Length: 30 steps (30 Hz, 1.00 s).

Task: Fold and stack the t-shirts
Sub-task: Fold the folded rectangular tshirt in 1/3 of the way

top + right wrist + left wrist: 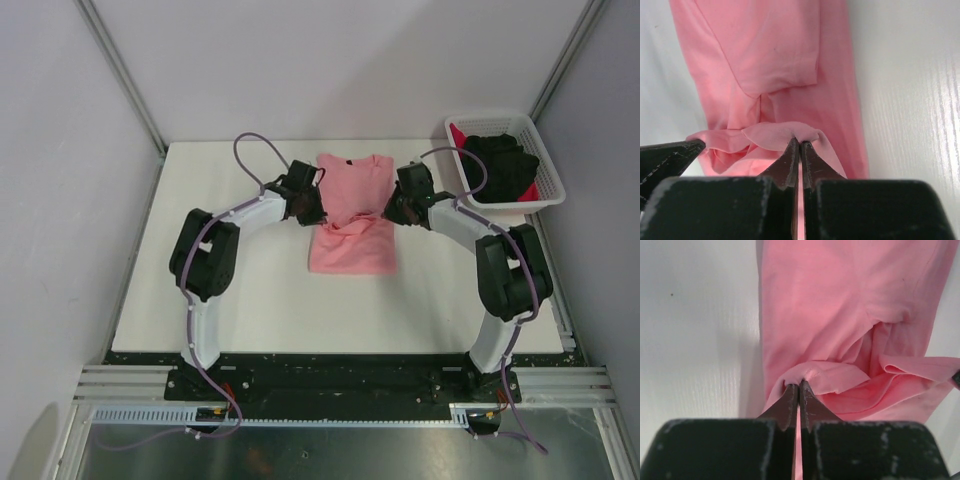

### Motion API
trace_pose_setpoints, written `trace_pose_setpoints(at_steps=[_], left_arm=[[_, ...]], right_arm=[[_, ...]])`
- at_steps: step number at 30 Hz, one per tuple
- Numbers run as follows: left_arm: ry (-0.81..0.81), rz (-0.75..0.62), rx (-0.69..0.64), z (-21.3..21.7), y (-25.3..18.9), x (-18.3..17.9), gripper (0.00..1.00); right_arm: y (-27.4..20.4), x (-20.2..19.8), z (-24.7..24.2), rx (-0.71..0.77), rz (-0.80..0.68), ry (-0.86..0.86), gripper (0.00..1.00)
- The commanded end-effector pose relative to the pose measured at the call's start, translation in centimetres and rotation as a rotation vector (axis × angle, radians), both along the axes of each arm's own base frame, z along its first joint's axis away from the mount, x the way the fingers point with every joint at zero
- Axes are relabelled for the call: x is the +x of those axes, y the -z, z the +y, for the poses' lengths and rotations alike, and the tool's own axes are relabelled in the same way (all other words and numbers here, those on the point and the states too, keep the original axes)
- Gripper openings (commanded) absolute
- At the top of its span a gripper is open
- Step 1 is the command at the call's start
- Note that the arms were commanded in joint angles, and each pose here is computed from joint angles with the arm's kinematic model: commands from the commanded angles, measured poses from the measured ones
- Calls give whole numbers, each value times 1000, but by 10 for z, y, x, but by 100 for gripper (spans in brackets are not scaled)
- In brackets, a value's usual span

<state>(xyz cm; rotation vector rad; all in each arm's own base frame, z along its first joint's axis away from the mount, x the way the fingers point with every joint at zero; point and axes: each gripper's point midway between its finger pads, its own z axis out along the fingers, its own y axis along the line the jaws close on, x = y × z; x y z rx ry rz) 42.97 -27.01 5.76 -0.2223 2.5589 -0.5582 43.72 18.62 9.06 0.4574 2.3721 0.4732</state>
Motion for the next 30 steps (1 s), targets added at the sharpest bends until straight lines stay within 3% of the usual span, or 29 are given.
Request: trace_pose_setpoints(at_steps=[1, 17, 19, 22, 27, 30], left_arm=[[57, -82, -41, -12, -22, 22, 0], [16, -90, -46, 6, -22, 38, 0], [30, -92, -48, 5, -22, 40, 4], [39, -93, -50, 7, -21, 41, 16], [28, -144, -39, 22, -43, 43, 60], [25, -176, -34, 28, -59, 37, 65]], right_arm=[[-12, 21, -6, -5, -54, 11, 0], [5, 28, -25, -17, -28, 22, 0], [5, 29, -19, 4, -27, -7, 4], [2, 32, -12, 20, -35, -48, 18], [-22, 34, -16, -10, -68, -56, 49], [-37, 30, -16, -29, -86, -57, 55]])
